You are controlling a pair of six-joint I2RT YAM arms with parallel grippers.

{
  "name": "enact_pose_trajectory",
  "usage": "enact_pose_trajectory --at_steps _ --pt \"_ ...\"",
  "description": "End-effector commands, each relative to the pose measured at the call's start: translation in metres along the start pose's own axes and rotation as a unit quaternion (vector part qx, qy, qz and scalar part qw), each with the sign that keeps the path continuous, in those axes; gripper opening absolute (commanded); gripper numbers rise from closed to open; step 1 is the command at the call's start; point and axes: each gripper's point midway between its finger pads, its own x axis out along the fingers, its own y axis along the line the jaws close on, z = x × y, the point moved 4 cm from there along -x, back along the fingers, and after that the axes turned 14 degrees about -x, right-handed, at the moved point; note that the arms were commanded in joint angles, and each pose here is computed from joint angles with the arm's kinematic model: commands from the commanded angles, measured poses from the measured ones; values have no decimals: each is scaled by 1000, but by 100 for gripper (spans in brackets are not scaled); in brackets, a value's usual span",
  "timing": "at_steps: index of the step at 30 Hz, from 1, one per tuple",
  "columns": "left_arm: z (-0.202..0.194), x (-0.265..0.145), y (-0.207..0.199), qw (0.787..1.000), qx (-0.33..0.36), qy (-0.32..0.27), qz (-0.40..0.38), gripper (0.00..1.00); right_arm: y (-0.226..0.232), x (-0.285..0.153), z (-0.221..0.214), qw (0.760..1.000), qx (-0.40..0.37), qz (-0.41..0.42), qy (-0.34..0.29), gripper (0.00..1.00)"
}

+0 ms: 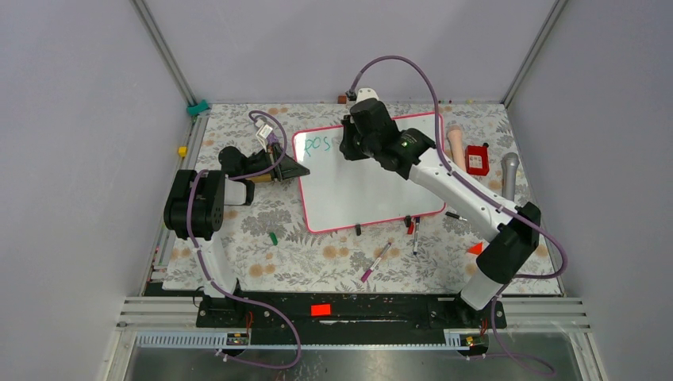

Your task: Write a sentence on the whiteboard

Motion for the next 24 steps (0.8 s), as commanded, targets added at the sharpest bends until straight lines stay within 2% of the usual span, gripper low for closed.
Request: enact_pose_trajectory --at_steps 1,24 --pt "-6 5 -13 996 67 48 -31 0 -4 -7 31 999 8 -16 -43 0" --pt "-6 6 -12 996 65 49 -31 0 -17 8 22 998 -2 -60 -5 0"
